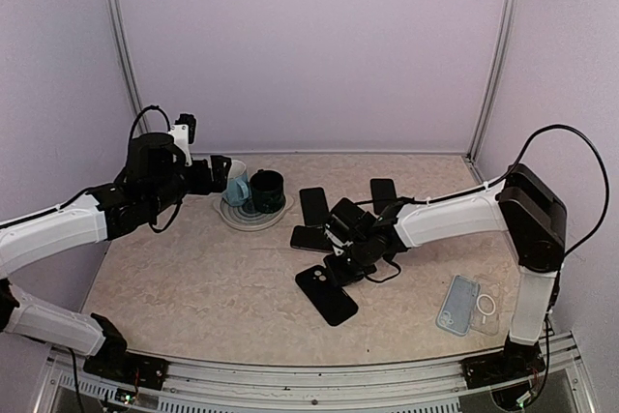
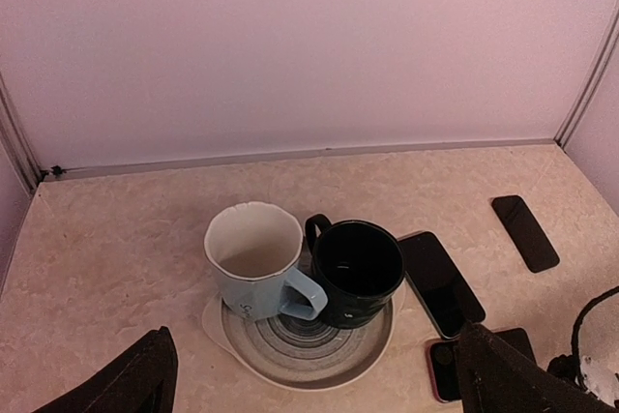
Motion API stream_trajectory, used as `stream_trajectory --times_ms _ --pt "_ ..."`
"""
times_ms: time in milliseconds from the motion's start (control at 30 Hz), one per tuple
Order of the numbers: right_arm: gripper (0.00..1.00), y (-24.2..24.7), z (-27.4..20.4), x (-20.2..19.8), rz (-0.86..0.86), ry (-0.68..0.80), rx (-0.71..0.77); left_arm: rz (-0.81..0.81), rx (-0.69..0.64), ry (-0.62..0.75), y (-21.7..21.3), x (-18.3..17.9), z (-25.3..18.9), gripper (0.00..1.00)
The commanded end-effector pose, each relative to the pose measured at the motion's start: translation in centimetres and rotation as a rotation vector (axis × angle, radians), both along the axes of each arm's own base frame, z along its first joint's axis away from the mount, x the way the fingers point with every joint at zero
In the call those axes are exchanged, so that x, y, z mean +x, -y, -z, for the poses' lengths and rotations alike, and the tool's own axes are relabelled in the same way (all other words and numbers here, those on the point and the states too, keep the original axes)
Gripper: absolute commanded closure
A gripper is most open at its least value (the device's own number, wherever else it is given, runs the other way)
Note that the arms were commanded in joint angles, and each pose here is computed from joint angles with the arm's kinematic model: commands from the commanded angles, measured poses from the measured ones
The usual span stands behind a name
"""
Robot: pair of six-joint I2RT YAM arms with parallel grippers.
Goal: Put the phone into the phone case
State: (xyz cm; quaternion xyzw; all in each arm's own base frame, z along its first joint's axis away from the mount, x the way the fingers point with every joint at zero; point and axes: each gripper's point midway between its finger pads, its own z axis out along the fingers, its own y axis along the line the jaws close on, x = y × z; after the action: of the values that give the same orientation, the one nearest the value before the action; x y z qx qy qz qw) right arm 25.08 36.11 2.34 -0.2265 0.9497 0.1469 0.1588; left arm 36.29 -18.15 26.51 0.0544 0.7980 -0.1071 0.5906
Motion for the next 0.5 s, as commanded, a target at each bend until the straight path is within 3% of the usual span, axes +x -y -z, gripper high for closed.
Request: stream_trajectory --times_ms 0,167,367,467 --pt "0.92 -2.2 -0.6 0.6 0.065 -0.026 0.124 0.008 -0.020 0.040 -0.2 -0.4 -1.3 0.01" --pt "0.54 -2.1 -2.7 0.5 -0.017 0.016 0.115 0.023 -0.025 0.041 0.0 -0.5 -1.4 0.01" --pt "0.03 -1.5 -8.5 2.4 -0.278 0.169 0.088 0.005 -0.014 0.051 -0.5 -0.3 -1.4 0.01" --pt "0.01 -1.0 -8.9 5.1 -0.374 0.222 0.054 -0.004 -0.007 0.048 -0.8 -0.2 -1.3 0.01"
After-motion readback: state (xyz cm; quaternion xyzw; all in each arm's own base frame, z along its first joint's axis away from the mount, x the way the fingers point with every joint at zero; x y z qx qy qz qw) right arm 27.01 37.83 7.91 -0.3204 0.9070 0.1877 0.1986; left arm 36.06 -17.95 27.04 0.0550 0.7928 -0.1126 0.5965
